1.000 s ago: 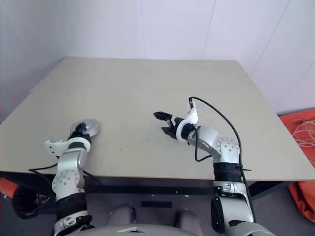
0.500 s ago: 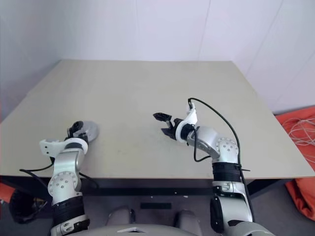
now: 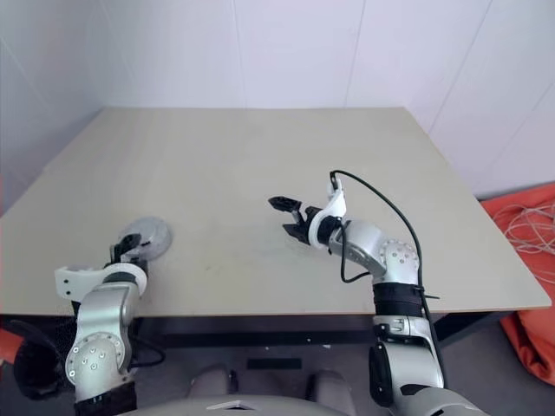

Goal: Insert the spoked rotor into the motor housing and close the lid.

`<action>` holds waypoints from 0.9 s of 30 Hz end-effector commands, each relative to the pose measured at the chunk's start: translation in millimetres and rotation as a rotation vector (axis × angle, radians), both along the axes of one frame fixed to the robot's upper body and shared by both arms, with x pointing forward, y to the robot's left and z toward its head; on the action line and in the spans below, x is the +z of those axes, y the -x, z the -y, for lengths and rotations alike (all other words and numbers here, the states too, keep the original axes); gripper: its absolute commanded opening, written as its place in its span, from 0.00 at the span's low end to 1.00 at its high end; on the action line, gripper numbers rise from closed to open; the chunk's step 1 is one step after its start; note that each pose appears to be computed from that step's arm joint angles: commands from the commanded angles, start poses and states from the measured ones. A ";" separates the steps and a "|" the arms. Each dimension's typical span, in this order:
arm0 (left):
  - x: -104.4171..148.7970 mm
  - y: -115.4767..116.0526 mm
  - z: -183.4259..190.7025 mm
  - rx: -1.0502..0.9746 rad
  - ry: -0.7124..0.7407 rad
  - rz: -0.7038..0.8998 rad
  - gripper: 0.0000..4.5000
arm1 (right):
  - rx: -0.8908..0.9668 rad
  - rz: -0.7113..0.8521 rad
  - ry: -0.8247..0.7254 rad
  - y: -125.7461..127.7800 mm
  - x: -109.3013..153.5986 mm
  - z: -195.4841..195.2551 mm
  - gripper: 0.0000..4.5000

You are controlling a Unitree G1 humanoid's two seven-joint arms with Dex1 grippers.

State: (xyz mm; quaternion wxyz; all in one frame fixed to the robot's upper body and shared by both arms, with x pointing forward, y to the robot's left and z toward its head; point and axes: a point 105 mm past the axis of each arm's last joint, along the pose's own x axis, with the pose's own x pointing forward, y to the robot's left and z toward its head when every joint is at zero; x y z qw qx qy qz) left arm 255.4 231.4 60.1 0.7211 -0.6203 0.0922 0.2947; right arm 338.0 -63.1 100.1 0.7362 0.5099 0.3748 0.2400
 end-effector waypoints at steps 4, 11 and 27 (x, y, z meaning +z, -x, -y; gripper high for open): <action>13.1 -3.6 74.9 -0.426 0.138 0.045 0.99 | 0.055 0.079 0.018 1.8 12.6 -3.6 1.00; 50.5 -13.9 102.6 -0.612 0.121 0.194 0.99 | 0.061 0.143 0.054 5.3 14.5 4.9 1.00; 49.2 -46.6 44.4 -0.655 -1.115 0.186 0.99 | -0.050 0.918 0.841 -0.7 10.3 56.0 1.00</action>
